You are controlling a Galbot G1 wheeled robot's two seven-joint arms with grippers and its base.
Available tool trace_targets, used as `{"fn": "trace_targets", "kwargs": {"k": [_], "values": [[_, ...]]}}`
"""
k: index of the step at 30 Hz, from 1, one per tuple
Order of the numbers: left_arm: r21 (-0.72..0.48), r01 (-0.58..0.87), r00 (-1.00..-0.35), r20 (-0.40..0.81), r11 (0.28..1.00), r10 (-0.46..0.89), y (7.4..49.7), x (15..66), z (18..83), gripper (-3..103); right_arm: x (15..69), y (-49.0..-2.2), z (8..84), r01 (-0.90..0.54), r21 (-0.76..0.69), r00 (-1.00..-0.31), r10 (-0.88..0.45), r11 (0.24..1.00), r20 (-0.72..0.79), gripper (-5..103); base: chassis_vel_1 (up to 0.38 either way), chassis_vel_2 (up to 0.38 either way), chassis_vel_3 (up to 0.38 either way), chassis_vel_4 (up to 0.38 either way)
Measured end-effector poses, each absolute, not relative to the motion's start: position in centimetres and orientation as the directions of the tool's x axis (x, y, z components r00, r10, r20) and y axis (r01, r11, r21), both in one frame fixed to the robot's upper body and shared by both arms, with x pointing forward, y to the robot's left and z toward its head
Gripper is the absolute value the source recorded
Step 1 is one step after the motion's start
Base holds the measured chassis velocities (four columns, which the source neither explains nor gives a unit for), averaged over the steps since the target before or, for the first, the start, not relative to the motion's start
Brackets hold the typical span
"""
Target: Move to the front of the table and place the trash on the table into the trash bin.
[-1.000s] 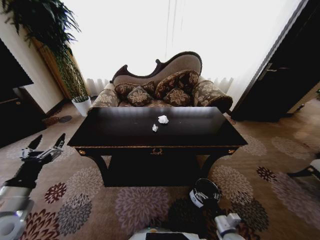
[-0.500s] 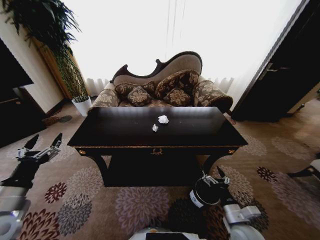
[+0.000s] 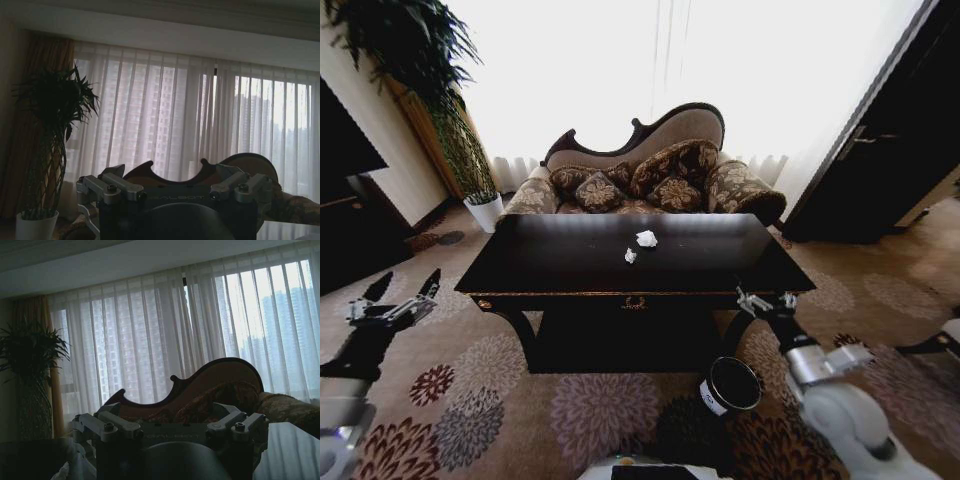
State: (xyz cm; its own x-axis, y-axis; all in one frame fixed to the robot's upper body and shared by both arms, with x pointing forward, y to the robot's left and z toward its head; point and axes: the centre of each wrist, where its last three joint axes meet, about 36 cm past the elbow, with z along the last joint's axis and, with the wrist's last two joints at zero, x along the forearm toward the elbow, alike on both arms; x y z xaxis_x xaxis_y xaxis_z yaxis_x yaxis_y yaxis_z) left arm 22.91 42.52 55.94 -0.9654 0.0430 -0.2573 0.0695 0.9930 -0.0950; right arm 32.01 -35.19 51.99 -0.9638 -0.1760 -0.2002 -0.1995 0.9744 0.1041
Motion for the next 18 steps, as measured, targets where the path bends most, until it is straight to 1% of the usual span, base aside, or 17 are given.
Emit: {"fn": "trace_targets", "kwargs": {"k": [8,13,18], "values": [[-0.084,0.097,-0.969,-0.235,0.992,0.074,42.1,23.9,55.3,100,33.7,-34.5,54.0,-0.231,0.061,-0.957,-0.216,0.971,-0.195,100,0.000,0.000,0.000,0.000],[-0.065,0.098,-0.973,-0.216,0.993,0.081,41.5,23.8,54.7,100,35.3,-33.0,55.5,-0.272,0.082,-0.956,-0.260,0.959,-0.136,100,0.000,0.000,0.000,0.000],[-0.064,0.100,-0.974,-0.209,0.993,0.085,40.9,23.6,54.4,100,37.5,-32.9,56.6,-0.305,0.037,-0.948,-0.299,0.952,-0.108,100,0.000,0.000,0.000,0.000]]}}
